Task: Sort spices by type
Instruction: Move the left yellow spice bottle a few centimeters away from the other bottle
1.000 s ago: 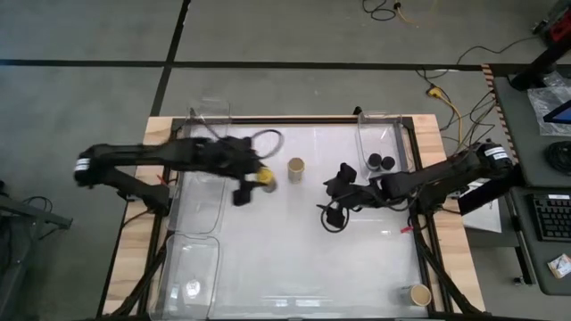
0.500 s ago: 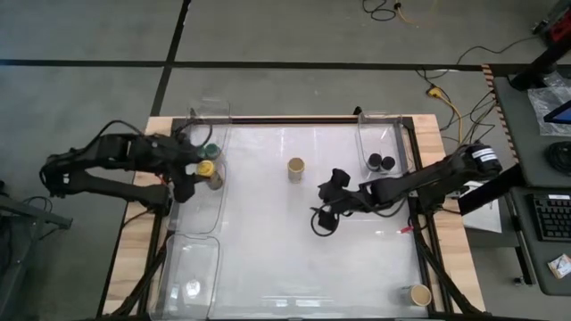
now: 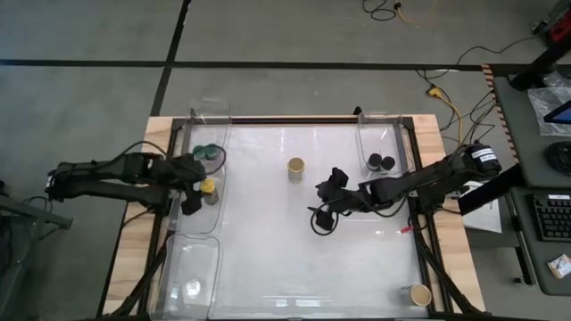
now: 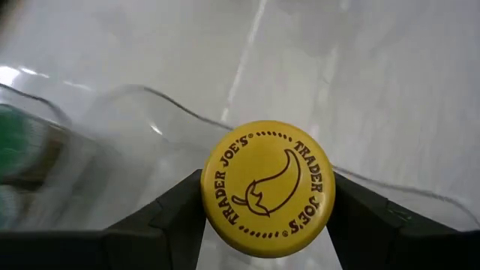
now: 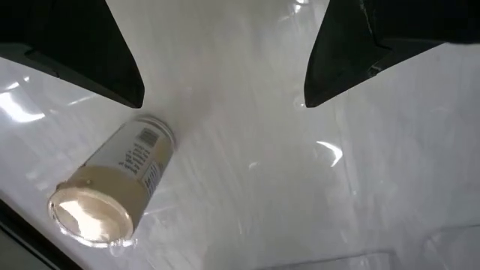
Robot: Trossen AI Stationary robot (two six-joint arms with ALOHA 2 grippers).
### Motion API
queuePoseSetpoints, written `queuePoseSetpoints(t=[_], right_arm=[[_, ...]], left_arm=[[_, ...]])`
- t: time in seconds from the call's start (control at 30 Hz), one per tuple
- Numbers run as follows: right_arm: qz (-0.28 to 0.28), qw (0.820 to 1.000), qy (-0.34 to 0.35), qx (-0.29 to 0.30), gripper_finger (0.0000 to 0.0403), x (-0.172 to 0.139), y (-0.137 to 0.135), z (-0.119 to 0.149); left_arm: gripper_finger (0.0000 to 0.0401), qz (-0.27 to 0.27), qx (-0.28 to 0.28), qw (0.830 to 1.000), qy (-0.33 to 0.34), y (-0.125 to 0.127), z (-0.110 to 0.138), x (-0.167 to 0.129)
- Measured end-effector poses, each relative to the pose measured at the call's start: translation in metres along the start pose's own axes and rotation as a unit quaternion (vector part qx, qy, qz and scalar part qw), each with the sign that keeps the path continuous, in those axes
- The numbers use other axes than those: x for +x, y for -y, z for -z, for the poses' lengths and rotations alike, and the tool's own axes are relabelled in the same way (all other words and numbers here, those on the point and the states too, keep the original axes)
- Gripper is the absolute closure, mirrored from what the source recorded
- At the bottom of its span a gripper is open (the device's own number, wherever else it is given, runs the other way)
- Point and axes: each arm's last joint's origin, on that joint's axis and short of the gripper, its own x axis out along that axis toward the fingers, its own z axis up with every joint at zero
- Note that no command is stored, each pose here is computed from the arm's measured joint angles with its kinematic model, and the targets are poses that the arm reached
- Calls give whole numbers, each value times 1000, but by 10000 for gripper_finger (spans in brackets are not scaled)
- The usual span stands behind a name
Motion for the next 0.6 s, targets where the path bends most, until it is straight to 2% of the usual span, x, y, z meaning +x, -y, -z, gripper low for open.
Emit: queuePoseSetpoints(t=[0.07,0.23,0.6], right_arm=[[-1,1000,2,1,44,-1,0,-2],[-4,1000,11,7,44,-3,-2,-8],[-17,999,42,29,44,-10,-7,-31]], left_arm=[[191,20,1,1000,-12,1,2,3],[191,55,-10,998,9,4,0,1],[191,94,-32,995,-21,16,15,8]])
